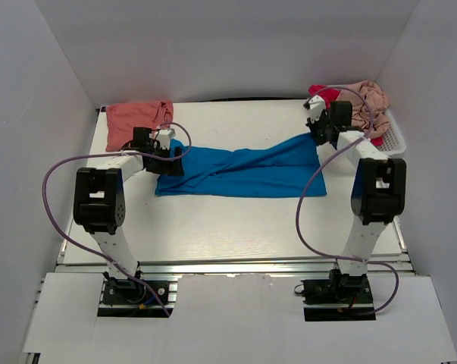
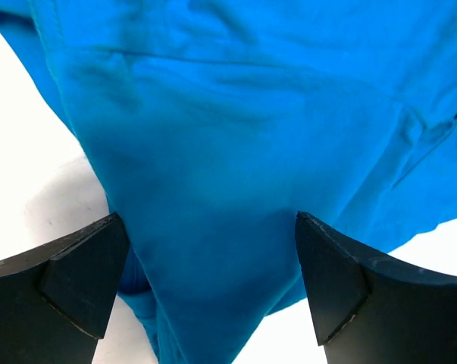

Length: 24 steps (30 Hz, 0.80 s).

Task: Fold and stack the t-shirts
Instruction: Fold the other side of the tshirt into a rectangle

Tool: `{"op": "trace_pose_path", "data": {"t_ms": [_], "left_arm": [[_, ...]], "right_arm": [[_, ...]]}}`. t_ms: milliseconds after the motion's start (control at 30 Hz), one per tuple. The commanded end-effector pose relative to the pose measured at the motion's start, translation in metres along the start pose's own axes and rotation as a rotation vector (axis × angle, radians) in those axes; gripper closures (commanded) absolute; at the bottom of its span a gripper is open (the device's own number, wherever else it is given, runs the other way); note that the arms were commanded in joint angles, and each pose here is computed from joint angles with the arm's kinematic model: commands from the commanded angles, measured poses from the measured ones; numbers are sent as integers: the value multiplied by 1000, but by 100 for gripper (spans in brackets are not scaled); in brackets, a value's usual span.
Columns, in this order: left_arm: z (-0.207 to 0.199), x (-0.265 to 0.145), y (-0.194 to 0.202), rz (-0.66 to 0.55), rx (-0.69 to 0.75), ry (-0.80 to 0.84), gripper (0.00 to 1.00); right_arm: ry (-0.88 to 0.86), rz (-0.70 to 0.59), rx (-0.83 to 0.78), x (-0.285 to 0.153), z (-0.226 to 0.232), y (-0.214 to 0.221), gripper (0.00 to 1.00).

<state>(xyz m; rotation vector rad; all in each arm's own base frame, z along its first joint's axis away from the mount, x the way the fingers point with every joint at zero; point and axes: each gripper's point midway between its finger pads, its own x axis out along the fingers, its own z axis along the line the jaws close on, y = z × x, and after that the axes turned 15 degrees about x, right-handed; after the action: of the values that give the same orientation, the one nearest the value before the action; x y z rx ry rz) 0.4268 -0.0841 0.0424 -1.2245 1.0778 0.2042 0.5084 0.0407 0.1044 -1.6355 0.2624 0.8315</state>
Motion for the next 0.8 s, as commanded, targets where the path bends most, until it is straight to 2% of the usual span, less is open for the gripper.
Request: {"op": "trace_pose_path", "data": {"t_ms": [0,33,100,200,400,633,767], "left_arm": [[-4,-7,-13,-31,11,26,2],[-4,-8,-15,-34,15,23,2],[-3,-9,-14,-32,18,18,2],[-2,-10,-14,-31,20,8,2],[-2,-3,-10,-15,5,23,2],[-6,0,-9,-6,-1,45,2],[-6,-1,-7,0,3,40,2]], "right_arm": [[25,-60,-23,19,-19,-40,100],[25,-40,-18,34,-23,-35,100],[36,-79,-22,40,-30,-57,100],[23,-74,-13,52,-30,-52,100],[47,-154,-25,43,-34,-74,100],[75,-263,-60,38,-50,-140,100],[97,-312,-77,36,-55,-155,100]]}}
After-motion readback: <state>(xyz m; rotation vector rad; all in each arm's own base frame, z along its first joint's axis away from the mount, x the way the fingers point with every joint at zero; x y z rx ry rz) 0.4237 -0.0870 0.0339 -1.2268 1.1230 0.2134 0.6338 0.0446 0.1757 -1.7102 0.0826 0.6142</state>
